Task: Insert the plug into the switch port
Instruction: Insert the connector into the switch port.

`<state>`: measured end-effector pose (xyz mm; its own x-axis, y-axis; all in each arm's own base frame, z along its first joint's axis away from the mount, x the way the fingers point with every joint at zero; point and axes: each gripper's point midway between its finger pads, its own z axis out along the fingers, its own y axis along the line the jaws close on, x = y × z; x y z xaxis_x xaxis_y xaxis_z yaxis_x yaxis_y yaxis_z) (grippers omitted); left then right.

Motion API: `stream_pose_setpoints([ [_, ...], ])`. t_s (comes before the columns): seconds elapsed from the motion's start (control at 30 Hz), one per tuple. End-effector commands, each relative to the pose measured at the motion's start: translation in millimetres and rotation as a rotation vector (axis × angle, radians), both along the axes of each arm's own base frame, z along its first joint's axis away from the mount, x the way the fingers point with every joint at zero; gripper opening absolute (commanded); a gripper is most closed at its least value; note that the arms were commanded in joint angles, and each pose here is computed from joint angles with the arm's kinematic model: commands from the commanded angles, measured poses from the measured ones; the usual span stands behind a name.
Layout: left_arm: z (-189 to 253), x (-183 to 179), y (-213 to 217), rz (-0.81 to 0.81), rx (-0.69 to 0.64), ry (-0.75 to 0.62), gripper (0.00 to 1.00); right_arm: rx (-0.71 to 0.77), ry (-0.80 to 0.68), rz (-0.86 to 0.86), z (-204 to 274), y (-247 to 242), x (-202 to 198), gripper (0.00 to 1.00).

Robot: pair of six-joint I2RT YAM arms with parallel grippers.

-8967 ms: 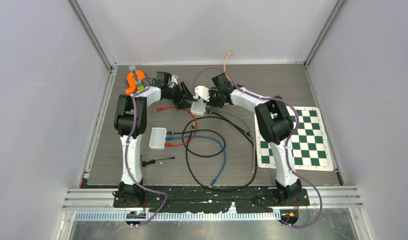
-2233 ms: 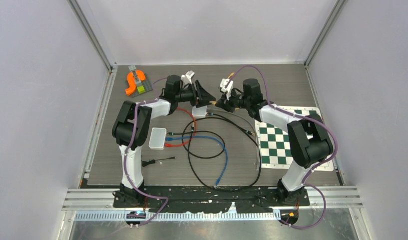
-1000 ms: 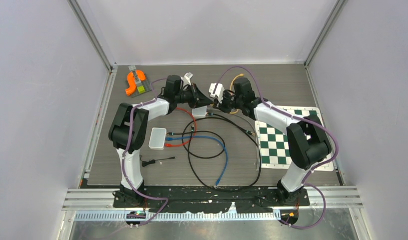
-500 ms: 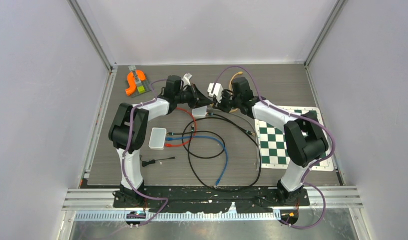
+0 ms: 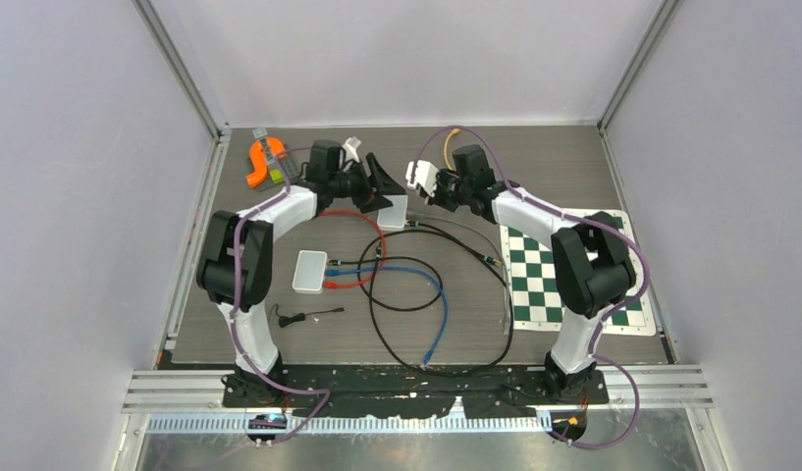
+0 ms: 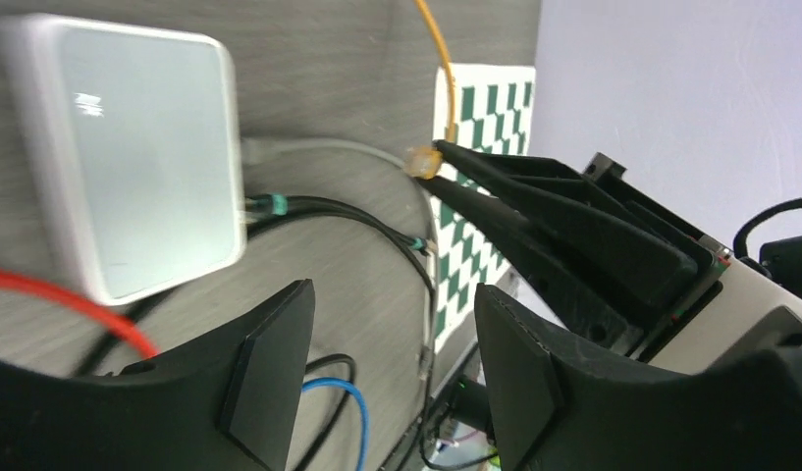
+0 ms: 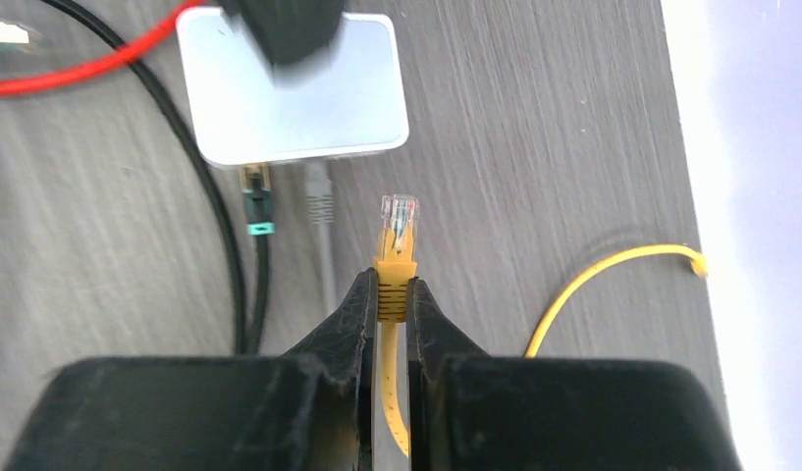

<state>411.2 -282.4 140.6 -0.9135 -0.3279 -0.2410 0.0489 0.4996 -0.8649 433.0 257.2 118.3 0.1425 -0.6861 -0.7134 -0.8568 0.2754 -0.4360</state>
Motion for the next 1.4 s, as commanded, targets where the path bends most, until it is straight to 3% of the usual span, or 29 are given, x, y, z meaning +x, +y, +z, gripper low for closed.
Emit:
stream_pose_setpoints([
  [0.0, 7, 23, 49, 0.096, 0.081, -0.032, 0.63, -0.115, -0.077, 0.012, 2, -8, 26, 0.05],
  [0.3, -32, 56, 73, 0.100, 0.149, 0.043, 0.57, -0.224, -0.075, -0.054, -27, -11, 62, 0.05],
  [0.67, -62, 75, 62, 0.050, 0.114, 0.083, 0.53, -0.309, -0.012, 0.012, -61, 22, 63, 0.05],
  [1.37, -90, 65, 50, -0.009, 0.050, 0.140, 0.47, -0.221, 0.018, 0.124, -53, 36, 37, 0.05],
])
